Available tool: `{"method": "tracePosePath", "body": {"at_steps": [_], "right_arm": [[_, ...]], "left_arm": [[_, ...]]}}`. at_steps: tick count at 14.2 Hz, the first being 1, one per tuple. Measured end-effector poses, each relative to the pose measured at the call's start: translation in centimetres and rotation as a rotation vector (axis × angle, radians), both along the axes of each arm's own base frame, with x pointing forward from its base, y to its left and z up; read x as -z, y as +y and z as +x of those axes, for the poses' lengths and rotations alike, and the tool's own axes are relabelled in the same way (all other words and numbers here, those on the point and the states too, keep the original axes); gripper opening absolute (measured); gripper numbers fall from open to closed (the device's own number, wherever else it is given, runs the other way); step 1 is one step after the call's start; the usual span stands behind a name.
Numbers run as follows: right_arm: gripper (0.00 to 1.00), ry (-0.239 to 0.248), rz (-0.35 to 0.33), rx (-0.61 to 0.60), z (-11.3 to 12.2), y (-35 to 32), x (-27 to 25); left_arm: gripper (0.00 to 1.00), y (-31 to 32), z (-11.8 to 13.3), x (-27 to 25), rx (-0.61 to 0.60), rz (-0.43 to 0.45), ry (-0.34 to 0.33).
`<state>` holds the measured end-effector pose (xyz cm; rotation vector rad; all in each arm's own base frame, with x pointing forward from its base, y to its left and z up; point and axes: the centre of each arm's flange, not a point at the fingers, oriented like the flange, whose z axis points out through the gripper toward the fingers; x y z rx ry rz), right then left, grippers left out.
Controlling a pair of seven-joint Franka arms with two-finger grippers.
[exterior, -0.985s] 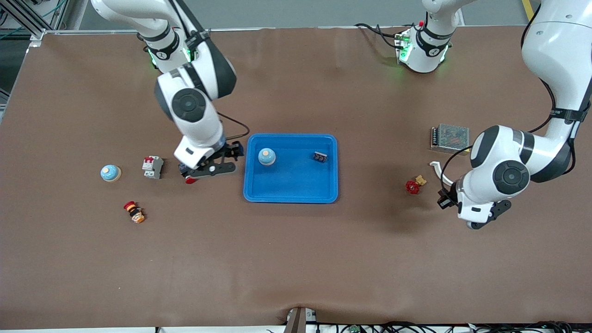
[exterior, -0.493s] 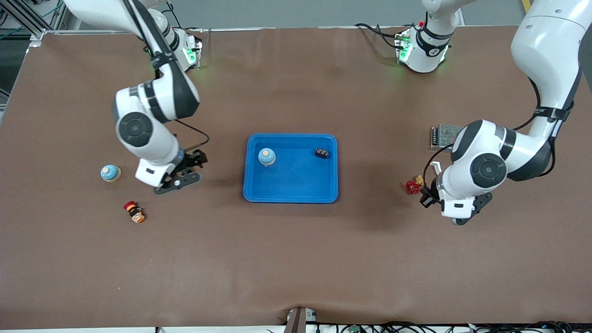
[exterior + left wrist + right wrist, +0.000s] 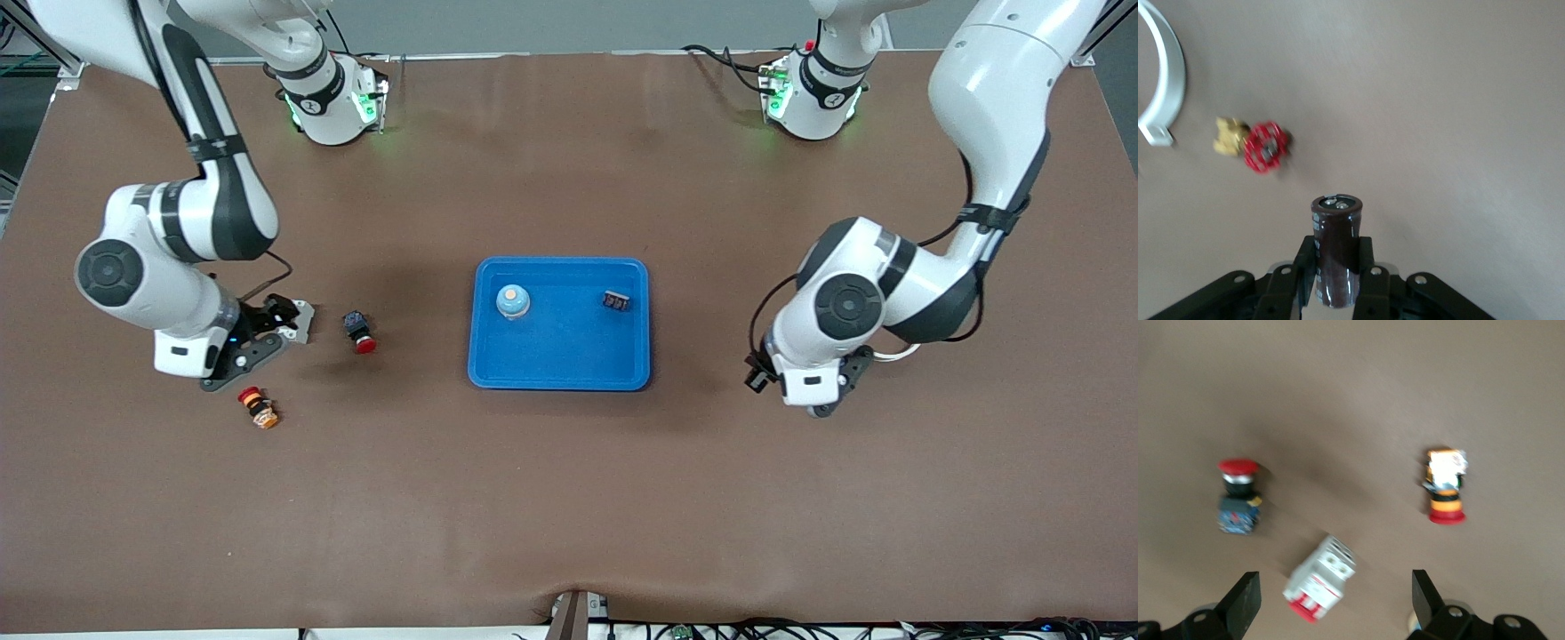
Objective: Place electrolytic capacitor and blue bell in tray
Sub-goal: 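Carry the capacitor to the tray while the right gripper reaches the second bell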
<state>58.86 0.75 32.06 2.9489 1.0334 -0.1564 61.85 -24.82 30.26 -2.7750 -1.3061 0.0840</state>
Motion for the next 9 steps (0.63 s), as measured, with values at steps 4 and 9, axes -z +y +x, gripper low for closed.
{"method": "tracePosePath", "body": {"at_steps": [4, 9], "right_arm": [[1.00, -0.008, 0.017, -0.082, -0.8, -6.2, 1.3], [1.00, 0.005, 0.033, -0.139, -2.3, -11.8, 2.4]], "left_arm": [[0.30, -5.7, -1.5, 0.6, -0.059, -0.012, 0.001], [0.30, -11.3, -3.5, 1.9, -0.141, -0.027, 0.008]]}}
